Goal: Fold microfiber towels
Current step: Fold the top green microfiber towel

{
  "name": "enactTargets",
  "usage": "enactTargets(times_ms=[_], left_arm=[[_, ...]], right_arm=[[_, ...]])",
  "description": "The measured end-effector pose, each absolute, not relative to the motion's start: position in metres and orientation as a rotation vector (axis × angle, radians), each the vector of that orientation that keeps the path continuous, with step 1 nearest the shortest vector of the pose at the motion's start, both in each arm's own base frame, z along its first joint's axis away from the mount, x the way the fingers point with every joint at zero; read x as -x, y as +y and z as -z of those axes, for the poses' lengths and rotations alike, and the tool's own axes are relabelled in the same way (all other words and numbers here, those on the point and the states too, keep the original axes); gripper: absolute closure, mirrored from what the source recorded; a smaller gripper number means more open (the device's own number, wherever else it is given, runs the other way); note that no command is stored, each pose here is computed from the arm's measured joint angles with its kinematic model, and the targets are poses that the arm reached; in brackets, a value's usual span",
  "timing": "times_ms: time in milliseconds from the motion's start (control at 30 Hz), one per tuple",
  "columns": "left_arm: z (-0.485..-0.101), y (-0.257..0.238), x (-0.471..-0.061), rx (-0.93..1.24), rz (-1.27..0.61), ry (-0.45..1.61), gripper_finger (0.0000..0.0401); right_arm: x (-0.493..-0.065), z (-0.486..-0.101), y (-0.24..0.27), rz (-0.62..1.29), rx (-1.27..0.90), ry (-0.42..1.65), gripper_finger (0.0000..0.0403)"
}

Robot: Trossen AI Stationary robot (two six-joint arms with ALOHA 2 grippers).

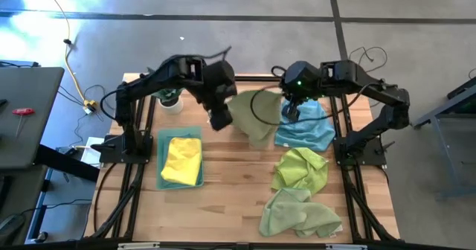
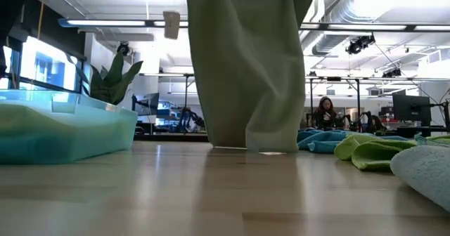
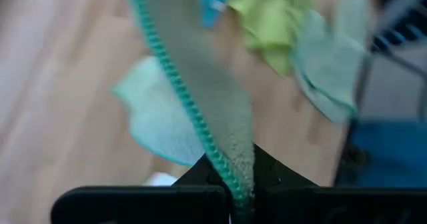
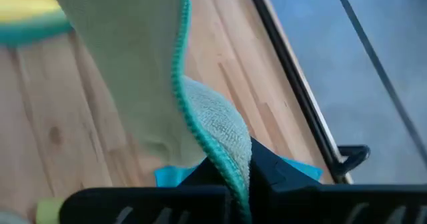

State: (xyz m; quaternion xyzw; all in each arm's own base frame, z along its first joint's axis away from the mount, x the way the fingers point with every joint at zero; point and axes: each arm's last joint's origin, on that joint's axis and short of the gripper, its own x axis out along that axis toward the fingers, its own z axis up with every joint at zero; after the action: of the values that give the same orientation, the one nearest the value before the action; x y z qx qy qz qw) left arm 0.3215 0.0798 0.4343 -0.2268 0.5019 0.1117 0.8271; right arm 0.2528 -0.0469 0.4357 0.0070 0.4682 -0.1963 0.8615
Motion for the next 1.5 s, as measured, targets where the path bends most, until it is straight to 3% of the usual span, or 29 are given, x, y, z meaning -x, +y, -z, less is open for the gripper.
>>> enactTargets(times_ms=[100, 400, 467, 600, 733, 1167, 1500], left_arm=[[-0.437, 0.074, -0.32, 0.437, -0.242, 1.06, 0.0401], [-0.457, 0.092, -0.291, 0.286, -0.593, 0.967, 0.0401], [-0.46, 0.091, -0.287, 0.3, -0.574, 0.958, 0.0401], [-0.463, 0.084, -0.285, 0.396, -0.348, 0.962, 0.0401], [-0.463, 0.078, -0.287, 0.414, -0.253, 0.967, 0.0401], [-0.463, 0.088, -0.284, 0.339, -0.384, 0.966, 0.0401], [-0.464, 0.094, -0.282, 0.087, -0.472, 1.004, 0.0401]], right_arm=[[-0.254, -0.436, -0.045, 0.429, 0.036, 0.984, 0.0403], [-0.263, -0.455, -0.051, 0.595, 0.253, 0.807, 0.0403], [-0.264, -0.457, -0.05, 0.551, 0.234, 0.796, 0.0403], [-0.265, -0.455, -0.045, 0.325, 0.069, 0.784, 0.0403], [-0.265, -0.453, -0.041, 0.25, 0.005, 0.799, 0.0403], [-0.275, -0.424, -0.046, 0.384, -0.049, 1.031, 0.0403], [-0.283, -0.414, -0.048, 0.38, 0.024, 1.093, 0.0403]])
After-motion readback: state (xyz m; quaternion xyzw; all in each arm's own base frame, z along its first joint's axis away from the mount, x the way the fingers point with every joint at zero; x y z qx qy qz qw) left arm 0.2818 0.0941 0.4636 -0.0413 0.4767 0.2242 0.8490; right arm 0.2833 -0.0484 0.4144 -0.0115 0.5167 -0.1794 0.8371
